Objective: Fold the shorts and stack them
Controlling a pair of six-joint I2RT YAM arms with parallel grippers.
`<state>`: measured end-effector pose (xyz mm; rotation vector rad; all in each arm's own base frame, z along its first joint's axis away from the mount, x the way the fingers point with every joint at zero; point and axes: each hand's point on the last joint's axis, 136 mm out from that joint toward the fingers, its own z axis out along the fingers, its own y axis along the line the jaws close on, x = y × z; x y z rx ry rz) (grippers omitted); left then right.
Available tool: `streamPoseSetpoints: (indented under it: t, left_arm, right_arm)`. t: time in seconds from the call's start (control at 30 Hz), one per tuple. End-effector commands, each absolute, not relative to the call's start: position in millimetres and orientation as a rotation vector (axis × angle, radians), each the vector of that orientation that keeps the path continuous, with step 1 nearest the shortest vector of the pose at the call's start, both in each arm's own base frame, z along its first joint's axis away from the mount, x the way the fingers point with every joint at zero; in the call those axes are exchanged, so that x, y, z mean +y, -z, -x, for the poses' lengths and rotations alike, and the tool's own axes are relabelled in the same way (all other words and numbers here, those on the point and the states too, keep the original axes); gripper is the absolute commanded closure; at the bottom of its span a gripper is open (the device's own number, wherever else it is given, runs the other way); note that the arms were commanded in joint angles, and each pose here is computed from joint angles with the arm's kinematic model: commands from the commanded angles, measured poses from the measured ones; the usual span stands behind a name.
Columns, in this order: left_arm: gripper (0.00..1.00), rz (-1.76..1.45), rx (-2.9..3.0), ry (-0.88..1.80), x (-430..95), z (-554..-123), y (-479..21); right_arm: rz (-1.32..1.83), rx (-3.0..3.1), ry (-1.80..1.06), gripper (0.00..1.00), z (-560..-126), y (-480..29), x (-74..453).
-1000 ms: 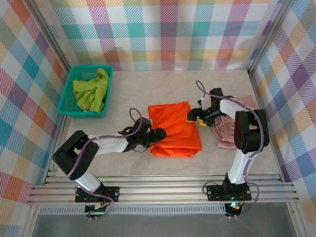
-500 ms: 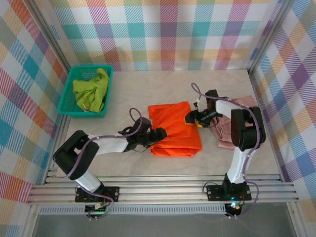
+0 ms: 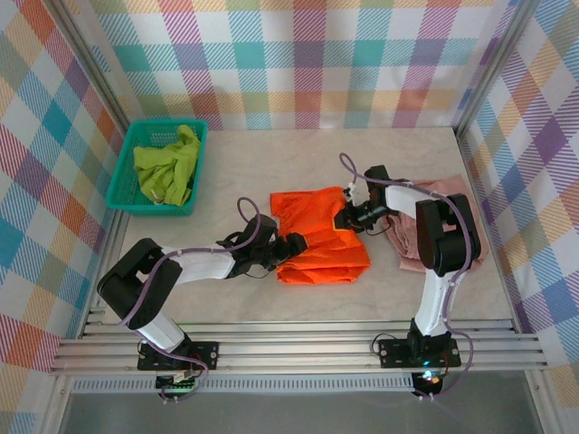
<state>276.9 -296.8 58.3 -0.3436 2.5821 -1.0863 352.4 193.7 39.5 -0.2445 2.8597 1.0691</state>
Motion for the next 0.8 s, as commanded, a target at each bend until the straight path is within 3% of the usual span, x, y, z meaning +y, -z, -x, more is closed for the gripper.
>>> streamPoseSetpoints:
  t: [0.0, 0.03, 0.17, 0.37, 0.77]
  left_arm:
    - [0.14, 0.395, 2.669, 0.923, -270, -258, -37]
    - [0.1, 0.387, 2.64, 0.93, -270, -261, -47]
    - [0.0, 0.365, 2.529, 0.943, -263, -272, -92]
    - [0.0, 0.324, 2.446, 0.954, -248, -280, -136]
    - [0.0, 0.324, 2.42, 1.039, -255, -283, -140]
  right_arm:
    - [0.274, 2.858, -0.997, 0.93, -353, -48, 190]
    - [0.274, 2.857, -0.959, 1.0, -354, -53, 187]
    - [0.278, 2.863, -0.794, 1.0, -354, -80, 172]
    - [0.268, 2.877, -0.578, 1.0, -341, -130, 146]
    - [0.305, 2.94, -0.042, 1.0, -328, -190, 77]
